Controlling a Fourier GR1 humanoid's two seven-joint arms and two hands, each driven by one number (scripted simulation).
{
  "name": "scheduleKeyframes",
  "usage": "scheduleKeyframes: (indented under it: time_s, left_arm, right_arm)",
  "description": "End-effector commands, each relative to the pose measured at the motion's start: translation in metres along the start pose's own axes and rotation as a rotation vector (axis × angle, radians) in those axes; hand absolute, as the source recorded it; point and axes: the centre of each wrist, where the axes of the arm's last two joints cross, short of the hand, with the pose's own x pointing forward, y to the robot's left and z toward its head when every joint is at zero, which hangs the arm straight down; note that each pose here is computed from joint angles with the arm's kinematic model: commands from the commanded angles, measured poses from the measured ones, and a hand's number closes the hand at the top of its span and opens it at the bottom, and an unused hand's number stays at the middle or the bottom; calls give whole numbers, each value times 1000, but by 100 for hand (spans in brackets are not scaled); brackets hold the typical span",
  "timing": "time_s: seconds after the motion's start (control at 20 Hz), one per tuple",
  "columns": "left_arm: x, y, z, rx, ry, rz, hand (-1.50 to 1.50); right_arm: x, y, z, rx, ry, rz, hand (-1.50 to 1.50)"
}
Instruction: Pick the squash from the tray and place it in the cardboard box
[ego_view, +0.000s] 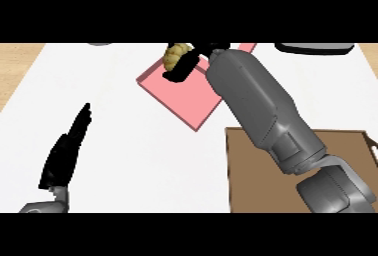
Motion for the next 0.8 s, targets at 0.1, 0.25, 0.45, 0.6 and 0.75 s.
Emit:
scheduleKeyframes:
  time_s: [0.1, 0.25, 0.45, 0.6, 0.75]
  left_arm:
    - [7, -8, -10, -18, -37, 1, 0]
    - [13, 3, -15, -39, -21, -3, 0]
    - [12, -9, -16, -19, -31, -19, 0]
    - [10, -11, -13, -43, -31, -1, 0]
    - [11, 2, -10, -10, -25, -5, 0]
  right_arm:
    - [-24, 27, 2, 19, 124, -47, -150]
    - [-30, 33, 5, 15, 130, -68, -150]
    - [-27, 27, 3, -49, 100, -169, -150]
    - [-33, 26, 5, -193, 95, -312, -150]
    - [-24, 10, 0, -305, 107, -448, -150]
